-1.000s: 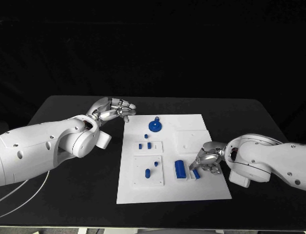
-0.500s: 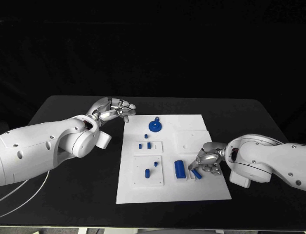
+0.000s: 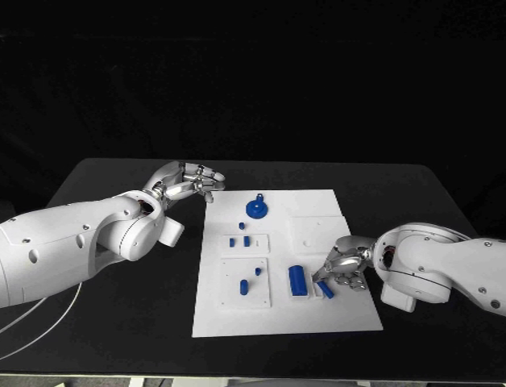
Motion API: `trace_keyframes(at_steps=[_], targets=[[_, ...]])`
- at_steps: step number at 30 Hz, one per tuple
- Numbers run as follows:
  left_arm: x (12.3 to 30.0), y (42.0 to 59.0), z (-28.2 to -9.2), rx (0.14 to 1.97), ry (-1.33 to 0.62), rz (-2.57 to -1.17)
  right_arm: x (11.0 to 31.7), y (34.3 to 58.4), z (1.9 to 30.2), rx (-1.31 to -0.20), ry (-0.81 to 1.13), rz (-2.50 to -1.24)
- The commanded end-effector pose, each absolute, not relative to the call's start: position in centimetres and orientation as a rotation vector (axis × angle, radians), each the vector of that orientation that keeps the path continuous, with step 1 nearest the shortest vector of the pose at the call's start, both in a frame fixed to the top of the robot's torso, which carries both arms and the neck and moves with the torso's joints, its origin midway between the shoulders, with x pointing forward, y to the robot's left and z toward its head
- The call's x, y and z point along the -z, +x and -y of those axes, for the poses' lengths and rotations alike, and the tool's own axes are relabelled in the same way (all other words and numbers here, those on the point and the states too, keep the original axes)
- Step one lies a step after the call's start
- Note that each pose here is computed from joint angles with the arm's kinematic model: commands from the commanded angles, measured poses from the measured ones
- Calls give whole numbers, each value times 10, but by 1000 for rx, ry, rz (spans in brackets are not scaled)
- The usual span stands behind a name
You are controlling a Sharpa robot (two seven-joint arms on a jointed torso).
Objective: Assemble the parts on the task board
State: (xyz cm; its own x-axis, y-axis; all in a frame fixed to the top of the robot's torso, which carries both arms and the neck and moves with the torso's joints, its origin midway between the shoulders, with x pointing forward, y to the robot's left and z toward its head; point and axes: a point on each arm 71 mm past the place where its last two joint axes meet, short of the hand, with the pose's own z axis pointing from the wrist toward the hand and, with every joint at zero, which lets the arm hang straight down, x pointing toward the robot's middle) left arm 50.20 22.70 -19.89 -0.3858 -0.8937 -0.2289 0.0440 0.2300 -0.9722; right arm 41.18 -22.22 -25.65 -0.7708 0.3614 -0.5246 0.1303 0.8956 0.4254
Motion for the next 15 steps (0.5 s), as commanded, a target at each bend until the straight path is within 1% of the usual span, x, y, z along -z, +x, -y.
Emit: trace_keyframes(at_steps=[1, 15], targets=[[198, 502, -225, 1317, -808, -1601, 256, 411, 220, -491, 295, -2437], [198, 501, -226, 1317, -808, -1601, 256, 412, 220, -475, 263, -2423]])
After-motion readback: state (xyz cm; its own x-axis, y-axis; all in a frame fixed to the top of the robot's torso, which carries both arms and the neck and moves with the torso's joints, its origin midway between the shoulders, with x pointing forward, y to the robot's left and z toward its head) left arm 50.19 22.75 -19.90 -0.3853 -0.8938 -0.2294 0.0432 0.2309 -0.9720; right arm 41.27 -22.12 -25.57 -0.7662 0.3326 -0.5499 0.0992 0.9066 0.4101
